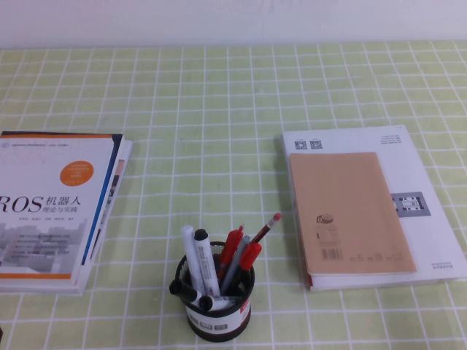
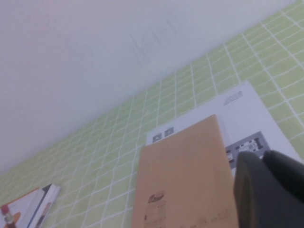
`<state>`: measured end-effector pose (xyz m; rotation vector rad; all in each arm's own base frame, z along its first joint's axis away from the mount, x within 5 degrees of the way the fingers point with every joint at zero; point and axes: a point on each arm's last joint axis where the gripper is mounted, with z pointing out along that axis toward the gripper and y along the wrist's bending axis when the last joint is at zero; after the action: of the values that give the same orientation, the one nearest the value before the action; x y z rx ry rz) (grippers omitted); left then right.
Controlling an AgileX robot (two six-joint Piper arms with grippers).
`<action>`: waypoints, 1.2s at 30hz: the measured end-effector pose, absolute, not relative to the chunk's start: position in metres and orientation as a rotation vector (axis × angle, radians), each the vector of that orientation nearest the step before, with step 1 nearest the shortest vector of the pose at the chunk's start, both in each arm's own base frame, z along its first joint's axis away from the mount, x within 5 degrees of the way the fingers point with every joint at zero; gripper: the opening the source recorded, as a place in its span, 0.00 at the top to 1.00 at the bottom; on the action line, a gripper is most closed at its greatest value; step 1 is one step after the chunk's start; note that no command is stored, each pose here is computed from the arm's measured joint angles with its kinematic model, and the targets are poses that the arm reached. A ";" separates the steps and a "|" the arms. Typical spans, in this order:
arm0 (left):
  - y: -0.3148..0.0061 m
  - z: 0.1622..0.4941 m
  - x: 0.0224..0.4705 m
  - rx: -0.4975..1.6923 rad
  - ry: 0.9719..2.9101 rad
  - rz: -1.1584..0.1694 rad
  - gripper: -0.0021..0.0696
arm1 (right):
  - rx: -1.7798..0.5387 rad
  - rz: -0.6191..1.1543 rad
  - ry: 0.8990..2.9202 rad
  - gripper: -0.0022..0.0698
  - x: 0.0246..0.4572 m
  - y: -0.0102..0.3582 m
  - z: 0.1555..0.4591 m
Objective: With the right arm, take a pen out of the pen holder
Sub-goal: 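Take a marker out of the pen holder and lay it on the table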
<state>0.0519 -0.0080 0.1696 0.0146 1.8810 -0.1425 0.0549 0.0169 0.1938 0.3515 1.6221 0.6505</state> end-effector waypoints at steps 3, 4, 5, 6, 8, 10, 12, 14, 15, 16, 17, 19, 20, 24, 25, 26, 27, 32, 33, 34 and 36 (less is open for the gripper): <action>-0.008 0.170 0.052 0.015 1.881 -0.142 0.98 | 0.361 0.676 1.628 0.99 0.055 0.018 0.193; -0.008 0.170 0.052 0.015 1.881 -0.142 0.98 | 0.359 0.686 1.636 0.99 0.054 0.019 0.194; -0.008 0.170 0.052 0.015 1.881 -0.142 0.98 | 0.348 0.700 1.654 0.99 0.054 0.021 0.196; -0.008 0.170 0.052 0.015 1.881 -0.142 0.98 | 0.337 0.713 1.672 0.99 0.054 0.022 0.200; -0.008 0.170 0.052 0.015 1.881 -0.142 0.98 | 0.316 0.735 1.718 0.99 0.056 0.026 0.209; -0.008 0.170 0.052 0.015 1.881 -0.142 0.98 | 0.282 0.747 1.773 0.99 0.059 0.030 0.221; -0.008 0.170 0.052 0.015 1.881 -0.142 0.98 | 0.234 0.738 1.854 0.99 0.064 0.033 0.228; -0.008 0.170 0.052 0.015 1.881 -0.142 0.98 | 0.183 0.731 1.932 0.99 0.069 0.037 0.234; -0.008 0.170 0.052 0.015 1.881 -0.142 0.98 | 0.160 0.725 1.970 0.99 0.072 0.038 0.237; -0.008 0.170 0.052 0.015 1.881 -0.142 0.98 | 0.139 0.718 2.004 0.99 0.076 0.039 0.240; -0.008 0.170 0.052 0.015 1.881 -0.142 0.98 | 0.121 0.713 2.038 0.99 0.080 0.040 0.242; -0.008 0.170 0.052 0.015 1.881 -0.142 0.98 | 0.093 0.702 2.102 0.99 0.086 0.042 0.244; -0.008 0.170 0.052 0.015 1.881 -0.142 0.98 | 0.082 0.695 2.136 0.99 0.091 0.042 0.245; -0.008 0.170 0.052 0.015 1.881 -0.142 0.98 | 0.028 0.685 2.266 0.99 0.104 0.045 0.247; -0.008 0.170 0.052 0.015 1.881 -0.142 0.98 | 0.015 0.683 2.290 0.99 0.108 0.046 0.248; -0.008 0.170 0.052 0.015 1.881 -0.142 0.98 | 0.010 0.681 2.309 0.99 0.112 0.046 0.247; -0.008 0.170 0.052 0.015 1.881 -0.142 0.98 | 0.007 0.681 2.324 0.99 0.115 0.047 0.247; -0.008 0.170 0.052 0.015 1.881 -0.142 0.98 | -0.050 0.679 2.326 0.99 0.135 0.054 0.252; -0.008 0.170 0.052 0.015 1.881 -0.142 0.98 | -0.067 0.677 2.313 0.99 0.138 0.057 0.254; -0.008 0.170 0.052 0.015 1.881 -0.142 0.98 | -0.089 0.684 2.302 0.99 0.140 0.061 0.255; -0.008 0.170 0.052 0.015 1.881 -0.142 0.98 | -0.137 0.693 2.275 0.99 0.144 0.070 0.258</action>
<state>0.0519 -0.0080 0.1696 0.0146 1.8810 -0.1425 0.1443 0.0704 0.2577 -0.1373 2.2746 0.6932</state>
